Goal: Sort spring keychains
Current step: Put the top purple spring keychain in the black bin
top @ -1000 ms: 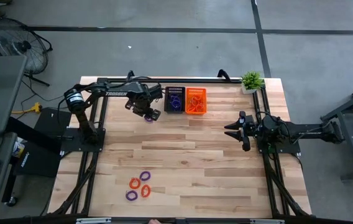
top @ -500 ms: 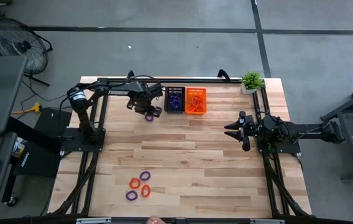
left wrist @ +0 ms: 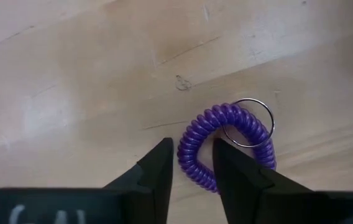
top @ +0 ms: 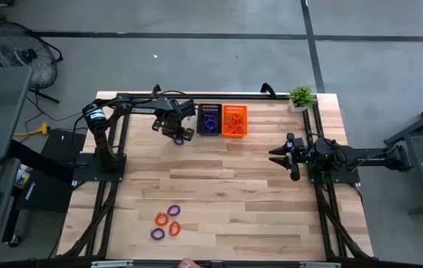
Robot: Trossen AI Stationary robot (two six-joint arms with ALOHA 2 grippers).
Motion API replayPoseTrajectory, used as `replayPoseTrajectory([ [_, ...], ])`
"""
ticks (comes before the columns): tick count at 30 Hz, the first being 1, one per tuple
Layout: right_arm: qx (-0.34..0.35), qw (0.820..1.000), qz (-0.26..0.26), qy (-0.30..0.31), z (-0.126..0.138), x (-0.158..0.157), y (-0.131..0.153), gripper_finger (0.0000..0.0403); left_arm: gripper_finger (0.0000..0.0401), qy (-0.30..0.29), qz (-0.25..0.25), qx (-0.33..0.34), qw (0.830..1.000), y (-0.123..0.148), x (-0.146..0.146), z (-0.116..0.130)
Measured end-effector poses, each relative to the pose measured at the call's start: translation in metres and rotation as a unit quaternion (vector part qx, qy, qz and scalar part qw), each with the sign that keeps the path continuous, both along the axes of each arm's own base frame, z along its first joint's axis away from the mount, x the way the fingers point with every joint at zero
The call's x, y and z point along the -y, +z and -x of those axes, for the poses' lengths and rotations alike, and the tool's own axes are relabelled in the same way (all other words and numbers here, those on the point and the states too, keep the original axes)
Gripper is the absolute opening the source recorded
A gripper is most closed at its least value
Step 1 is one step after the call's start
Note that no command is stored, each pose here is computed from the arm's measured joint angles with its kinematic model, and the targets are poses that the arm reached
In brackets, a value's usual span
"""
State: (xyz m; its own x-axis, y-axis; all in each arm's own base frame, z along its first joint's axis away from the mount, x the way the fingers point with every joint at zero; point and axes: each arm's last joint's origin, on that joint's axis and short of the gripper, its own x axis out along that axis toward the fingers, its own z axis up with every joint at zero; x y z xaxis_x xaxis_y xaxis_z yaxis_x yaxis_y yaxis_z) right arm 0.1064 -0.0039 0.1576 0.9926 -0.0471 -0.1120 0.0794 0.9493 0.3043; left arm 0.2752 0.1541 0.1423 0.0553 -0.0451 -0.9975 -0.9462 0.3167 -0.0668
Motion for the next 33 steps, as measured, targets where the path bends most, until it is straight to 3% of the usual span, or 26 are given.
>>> replayPoseTrajectory([
  [9, 0.0, 1.0, 0.0, 0.0, 0.0, 0.0, 0.0, 0.0134, 0.0033, 0.002, 0.008, 0.001, 1.0, -0.001, 0.001, 0.0],
  [18, 0.0, 1.0, 0.0, 0.0, 0.0, 0.0, 0.0, 0.0134, 0.0027, -0.002, 0.001, 0.007, 1.0, 0.011, 0.001, -0.001],
  [33, 0.0, 1.0, 0.0, 0.0, 0.0, 0.0, 0.0, 0.0134, 0.0028, -0.008, -0.068, 0.113, 0.991, 0.089, 0.0, -0.01],
])
